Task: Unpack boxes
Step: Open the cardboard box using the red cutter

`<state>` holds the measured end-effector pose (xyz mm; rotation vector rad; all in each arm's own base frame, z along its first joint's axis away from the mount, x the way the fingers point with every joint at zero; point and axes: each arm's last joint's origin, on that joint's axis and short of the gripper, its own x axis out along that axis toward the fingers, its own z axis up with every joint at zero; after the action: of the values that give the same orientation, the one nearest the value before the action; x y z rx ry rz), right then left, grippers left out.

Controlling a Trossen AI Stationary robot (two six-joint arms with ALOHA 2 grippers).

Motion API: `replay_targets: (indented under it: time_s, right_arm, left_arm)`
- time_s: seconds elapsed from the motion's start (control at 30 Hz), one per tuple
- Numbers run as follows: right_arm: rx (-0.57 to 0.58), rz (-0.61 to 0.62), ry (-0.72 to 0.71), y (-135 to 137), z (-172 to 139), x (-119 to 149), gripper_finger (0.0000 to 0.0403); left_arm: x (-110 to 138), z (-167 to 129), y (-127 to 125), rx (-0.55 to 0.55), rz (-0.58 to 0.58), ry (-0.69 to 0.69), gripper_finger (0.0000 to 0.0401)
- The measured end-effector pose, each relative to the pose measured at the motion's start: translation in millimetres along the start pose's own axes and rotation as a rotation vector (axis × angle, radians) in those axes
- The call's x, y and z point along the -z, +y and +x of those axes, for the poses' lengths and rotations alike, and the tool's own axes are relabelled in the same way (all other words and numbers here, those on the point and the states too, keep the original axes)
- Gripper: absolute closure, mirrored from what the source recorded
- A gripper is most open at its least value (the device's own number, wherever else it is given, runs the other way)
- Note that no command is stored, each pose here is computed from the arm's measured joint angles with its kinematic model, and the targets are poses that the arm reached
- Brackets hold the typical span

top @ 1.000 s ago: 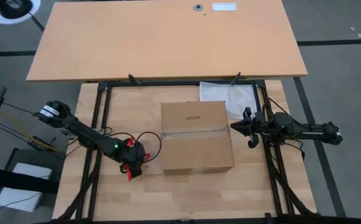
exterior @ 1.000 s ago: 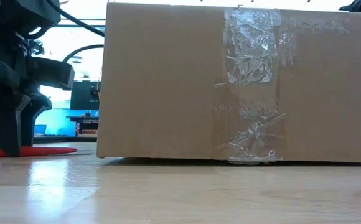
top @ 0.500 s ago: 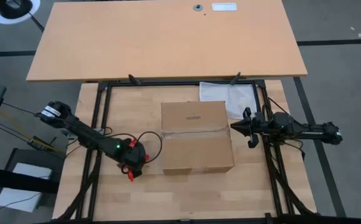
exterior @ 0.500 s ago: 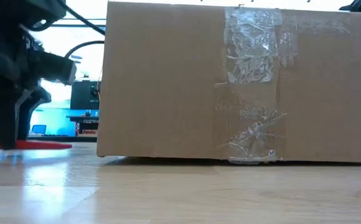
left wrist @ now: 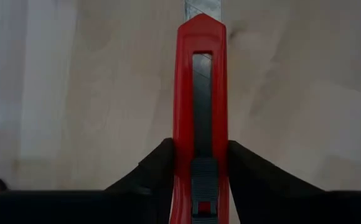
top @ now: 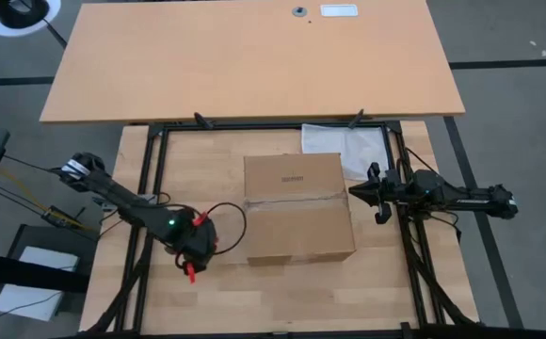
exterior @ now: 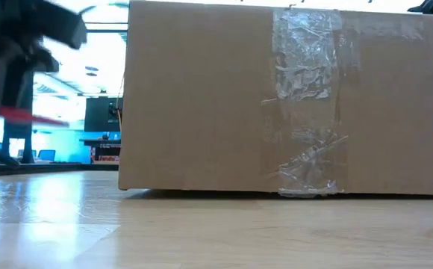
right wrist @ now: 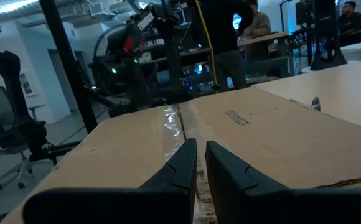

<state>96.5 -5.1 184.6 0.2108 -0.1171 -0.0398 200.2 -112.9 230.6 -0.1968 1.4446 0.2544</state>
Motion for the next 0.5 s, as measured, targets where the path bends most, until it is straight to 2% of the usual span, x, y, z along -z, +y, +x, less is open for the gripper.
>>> replay_targets:
  time_s: [0.23,0.5]
  right_arm:
    - [0.000,0.000,0.000,0,0,0,0.0362]
    - [0.000,0.000,0.000,0,0,0,0.0362]
  left_arm:
    - [2,-49,2,0.083,0.008,-0.075,0.0268]
    - [-6,-106,25,0.200,-0.112,-0.255,0.0268]
